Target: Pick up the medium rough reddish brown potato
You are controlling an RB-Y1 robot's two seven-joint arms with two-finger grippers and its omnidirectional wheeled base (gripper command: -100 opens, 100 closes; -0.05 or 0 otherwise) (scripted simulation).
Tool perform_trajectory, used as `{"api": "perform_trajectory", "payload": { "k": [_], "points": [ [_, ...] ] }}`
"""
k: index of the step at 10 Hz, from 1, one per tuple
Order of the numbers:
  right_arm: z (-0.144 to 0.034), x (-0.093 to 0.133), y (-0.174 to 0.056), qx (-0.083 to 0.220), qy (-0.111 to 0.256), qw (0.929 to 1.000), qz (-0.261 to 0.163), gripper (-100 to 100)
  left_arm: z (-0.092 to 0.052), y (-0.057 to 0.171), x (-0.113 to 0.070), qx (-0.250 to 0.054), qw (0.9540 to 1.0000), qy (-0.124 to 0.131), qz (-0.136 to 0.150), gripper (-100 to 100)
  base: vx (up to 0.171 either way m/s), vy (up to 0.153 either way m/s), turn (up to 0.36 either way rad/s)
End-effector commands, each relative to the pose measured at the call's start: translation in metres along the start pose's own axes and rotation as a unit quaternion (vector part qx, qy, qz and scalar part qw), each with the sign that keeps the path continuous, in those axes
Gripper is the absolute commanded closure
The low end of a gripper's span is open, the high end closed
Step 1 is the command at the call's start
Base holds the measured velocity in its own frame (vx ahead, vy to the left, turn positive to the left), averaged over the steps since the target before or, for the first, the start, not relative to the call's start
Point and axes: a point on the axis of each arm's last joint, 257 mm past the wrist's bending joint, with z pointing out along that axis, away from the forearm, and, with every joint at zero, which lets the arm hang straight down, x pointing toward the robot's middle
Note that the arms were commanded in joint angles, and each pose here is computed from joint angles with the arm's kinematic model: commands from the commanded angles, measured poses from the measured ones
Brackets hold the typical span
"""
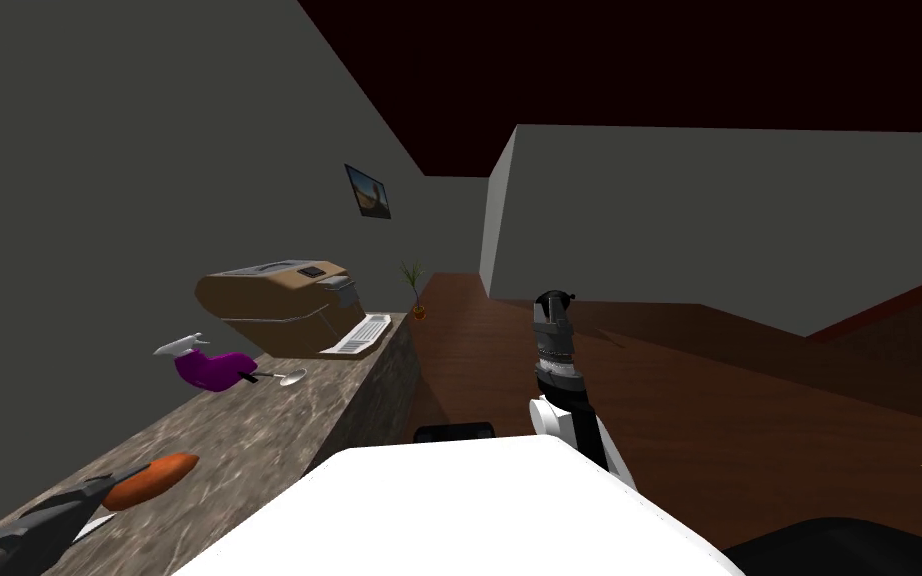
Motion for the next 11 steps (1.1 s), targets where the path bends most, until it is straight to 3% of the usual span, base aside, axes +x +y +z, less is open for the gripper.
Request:
{"api": "perform_trajectory", "payload": {
  "k": [1,3,4,6,7,9,10,11],
  "points": [
    [0.000,0.000,0.000,0.000,0.000,1.0000,0.000,0,0.010,-0.030,0.010,0.011,0.9999,0.005,0.004,100,-0.107,-0.005,0.039],
    [0.000,0.000,0.000,0.000,0.000,1.0000,0.000,0,0.011,-0.019,0.013,-0.010,0.9999,0.002,0.001,100,-0.070,0.013,-0.014],
    [0.000,0.000,0.000,0.000,0.000,1.0000,0.000,0,0.019,-0.052,0.023,0.007,0.9999,0.009,0.007,100,-0.102,0.017,0.039],
    [0.000,0.000,0.000,0.000,0.000,1.0000,0.000,0,0.020,-0.041,0.028,-0.013,0.9999,0.010,0.004,100,-0.083,0.013,-0.016],
    [0.000,0.000,0.000,0.000,0.000,1.0000,0.000,0,0.026,-0.074,0.040,0.002,0.9998,0.018,0.011,100,-0.092,0.008,0.038],
    [0.000,0.000,0.000,0.000,0.000,1.0000,0.000,0,0.026,-0.063,0.044,-0.018,0.9996,0.019,0.009,100,-0.079,0.017,-0.014],
    [0.000,0.000,0.000,0.000,0.000,1.0000,0.000,0,0.030,-0.096,0.057,-0.004,0.9994,0.028,0.018,100,-0.125,-0.002,0.040],
    [0.000,0.000,0.000,0.000,0.000,1.0000,0.000,0,0.029,-0.084,0.054,-0.023,0.9992,0.025,0.022,100,-0.116,0.009,-0.022]
  ]
}}
